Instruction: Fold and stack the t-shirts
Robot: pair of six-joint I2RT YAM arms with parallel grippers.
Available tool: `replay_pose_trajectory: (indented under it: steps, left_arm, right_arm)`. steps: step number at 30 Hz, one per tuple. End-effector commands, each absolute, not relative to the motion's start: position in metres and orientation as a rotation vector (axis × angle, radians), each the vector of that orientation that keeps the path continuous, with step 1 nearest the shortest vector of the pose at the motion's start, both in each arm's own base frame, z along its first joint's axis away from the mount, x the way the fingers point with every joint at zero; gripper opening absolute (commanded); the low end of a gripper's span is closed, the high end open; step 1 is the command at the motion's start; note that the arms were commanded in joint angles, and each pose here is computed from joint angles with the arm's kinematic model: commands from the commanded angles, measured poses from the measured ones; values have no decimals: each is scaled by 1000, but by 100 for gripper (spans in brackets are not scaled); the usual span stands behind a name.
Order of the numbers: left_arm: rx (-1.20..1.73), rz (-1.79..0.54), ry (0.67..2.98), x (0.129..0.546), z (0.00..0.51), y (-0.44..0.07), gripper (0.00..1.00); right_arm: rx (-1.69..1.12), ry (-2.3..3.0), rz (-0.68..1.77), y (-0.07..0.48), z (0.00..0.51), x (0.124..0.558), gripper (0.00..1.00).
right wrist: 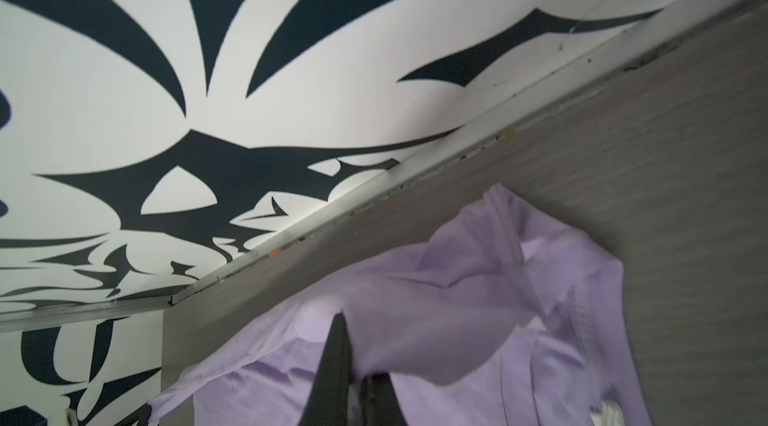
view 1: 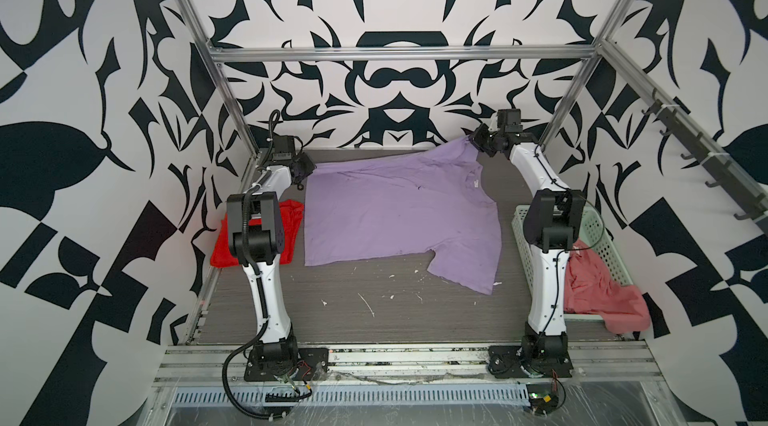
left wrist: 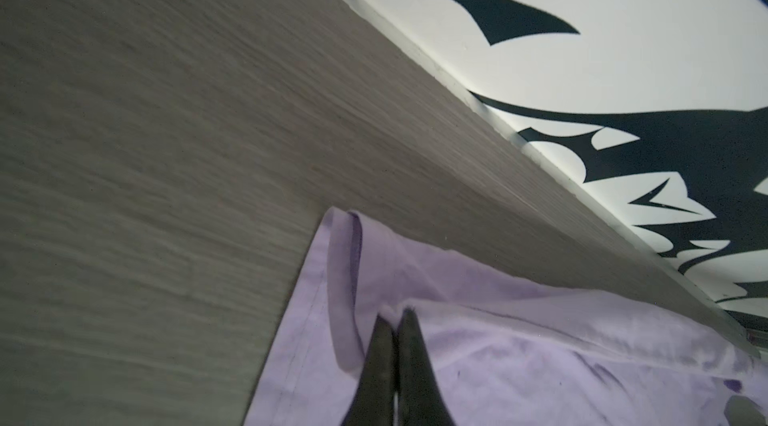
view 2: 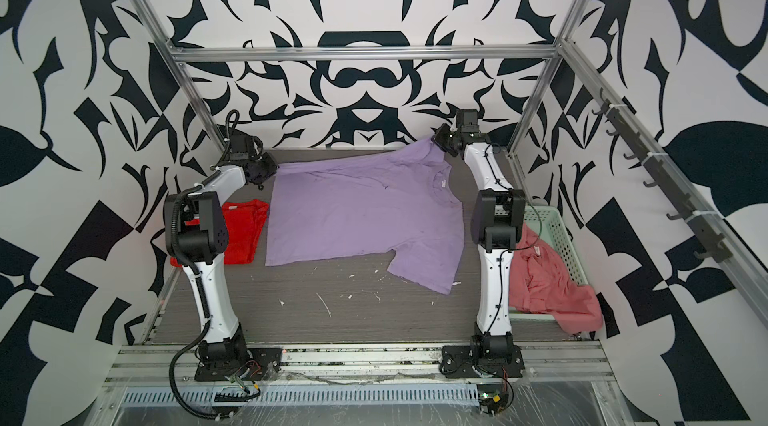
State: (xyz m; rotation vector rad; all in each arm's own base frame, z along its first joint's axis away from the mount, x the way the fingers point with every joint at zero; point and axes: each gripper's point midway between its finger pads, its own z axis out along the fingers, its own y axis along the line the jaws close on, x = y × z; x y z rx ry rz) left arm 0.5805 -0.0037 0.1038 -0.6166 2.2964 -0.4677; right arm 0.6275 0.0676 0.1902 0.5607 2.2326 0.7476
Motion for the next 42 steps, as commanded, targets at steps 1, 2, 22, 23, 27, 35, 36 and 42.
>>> replay_pose_trajectory:
  steps: [1, 2, 22, 23, 27, 35, 36, 42]
  left_arm:
    - [-593, -436, 2265, 570, 124, 2, 0]
    - [-597, -425, 2277, 565, 120, 4, 0]
    - [-707, -441, 2394, 529, 67, 6, 0]
    - [-714, -440, 2395, 527, 66, 7, 0]
    - [-726, -445, 2390, 523, 67, 6, 0]
    - [-745, -469, 2402, 510, 64, 1, 15]
    - [-750, -466, 2399, 508, 65, 2, 18]
    - [-759, -433, 2364, 505, 79, 8, 41]
  right_arm:
    - [528, 2243, 711, 60, 210, 603, 0]
    - [551, 2265, 707, 57, 201, 598, 0]
    - [667, 2473, 629, 45, 107, 542, 0]
    - [671, 2475, 615, 43, 107, 538, 0]
    - [671, 2477, 573, 37, 111, 524, 0]
    - [689, 2483, 531, 27, 113, 511, 0]
    - [692, 2479, 529, 26, 114, 511, 0]
    - [695, 2500, 543, 26, 118, 507, 0]
